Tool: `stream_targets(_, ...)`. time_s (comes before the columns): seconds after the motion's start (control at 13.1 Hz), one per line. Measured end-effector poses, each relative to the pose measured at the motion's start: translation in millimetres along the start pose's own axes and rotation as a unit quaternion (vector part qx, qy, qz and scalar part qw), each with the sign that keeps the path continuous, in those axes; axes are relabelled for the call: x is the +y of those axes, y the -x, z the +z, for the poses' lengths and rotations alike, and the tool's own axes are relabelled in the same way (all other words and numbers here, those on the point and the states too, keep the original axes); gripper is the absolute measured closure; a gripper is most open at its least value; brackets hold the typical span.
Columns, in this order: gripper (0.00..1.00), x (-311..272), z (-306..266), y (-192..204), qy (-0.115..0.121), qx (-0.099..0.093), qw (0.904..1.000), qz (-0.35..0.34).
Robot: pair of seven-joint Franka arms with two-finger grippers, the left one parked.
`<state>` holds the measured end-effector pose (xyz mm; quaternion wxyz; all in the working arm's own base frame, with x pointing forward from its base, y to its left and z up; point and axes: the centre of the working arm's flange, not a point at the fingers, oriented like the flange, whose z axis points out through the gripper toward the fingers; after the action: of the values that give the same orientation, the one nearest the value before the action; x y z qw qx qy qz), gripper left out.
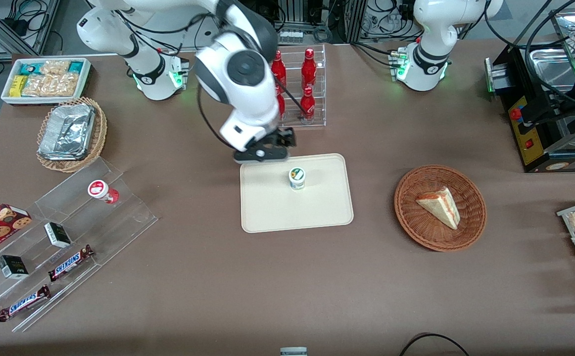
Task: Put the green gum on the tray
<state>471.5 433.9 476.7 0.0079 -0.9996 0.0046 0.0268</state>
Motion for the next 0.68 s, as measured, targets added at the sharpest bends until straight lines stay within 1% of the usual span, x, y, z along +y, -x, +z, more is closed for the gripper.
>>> stream_targets(0.3,0.0,83.0,-72.6,3.7,0.002,-0.015,0.9996,-0.022)
stream_targets(0.68,0.0,216.9,-130.1,-12.4,-0.005,-0.031,0.9983,-0.05)
